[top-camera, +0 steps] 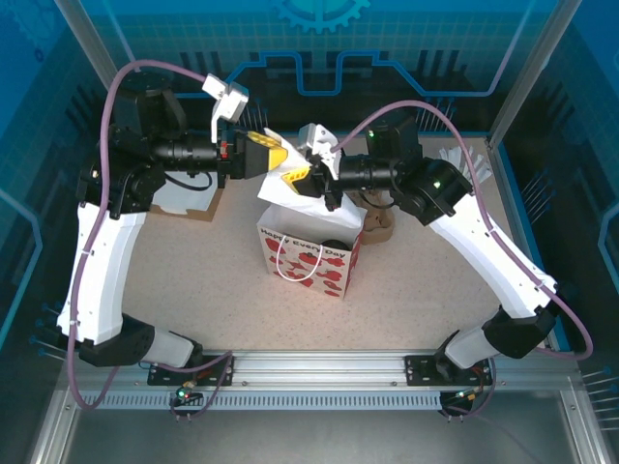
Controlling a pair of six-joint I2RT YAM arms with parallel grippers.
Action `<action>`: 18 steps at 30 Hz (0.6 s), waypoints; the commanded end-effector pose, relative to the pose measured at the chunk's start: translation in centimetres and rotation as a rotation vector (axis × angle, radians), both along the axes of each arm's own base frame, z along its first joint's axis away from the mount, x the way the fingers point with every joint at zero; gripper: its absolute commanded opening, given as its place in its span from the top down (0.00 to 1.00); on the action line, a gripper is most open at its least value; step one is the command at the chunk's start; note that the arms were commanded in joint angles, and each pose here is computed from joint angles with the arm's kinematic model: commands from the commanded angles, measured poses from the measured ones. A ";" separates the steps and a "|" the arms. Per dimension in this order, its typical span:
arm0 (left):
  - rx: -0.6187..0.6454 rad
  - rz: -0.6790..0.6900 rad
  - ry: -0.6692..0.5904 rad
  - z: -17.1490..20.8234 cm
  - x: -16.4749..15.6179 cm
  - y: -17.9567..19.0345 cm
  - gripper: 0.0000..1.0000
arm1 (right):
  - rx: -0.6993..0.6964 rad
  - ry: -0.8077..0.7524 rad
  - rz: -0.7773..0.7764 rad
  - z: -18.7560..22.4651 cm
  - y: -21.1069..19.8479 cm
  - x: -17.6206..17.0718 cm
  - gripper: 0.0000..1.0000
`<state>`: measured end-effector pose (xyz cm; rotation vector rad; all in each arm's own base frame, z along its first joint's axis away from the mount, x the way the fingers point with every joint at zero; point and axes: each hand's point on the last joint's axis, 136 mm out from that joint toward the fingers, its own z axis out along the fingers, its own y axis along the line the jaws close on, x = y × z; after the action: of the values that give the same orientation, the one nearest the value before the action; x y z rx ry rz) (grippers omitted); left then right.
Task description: Pack the takeout coffee
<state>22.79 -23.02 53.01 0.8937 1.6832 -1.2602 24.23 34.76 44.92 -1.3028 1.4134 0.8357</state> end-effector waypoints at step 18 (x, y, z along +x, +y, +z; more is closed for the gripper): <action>0.057 0.601 -0.109 -4.7 -4.8 9.6 0.16 | -0.086 0.132 -0.080 -5.4 -0.5 2.4 1.00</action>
<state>15.77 -14.37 49.82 0.5399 1.6770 -0.8025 25.60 34.30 41.19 -1.2548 1.5639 0.8557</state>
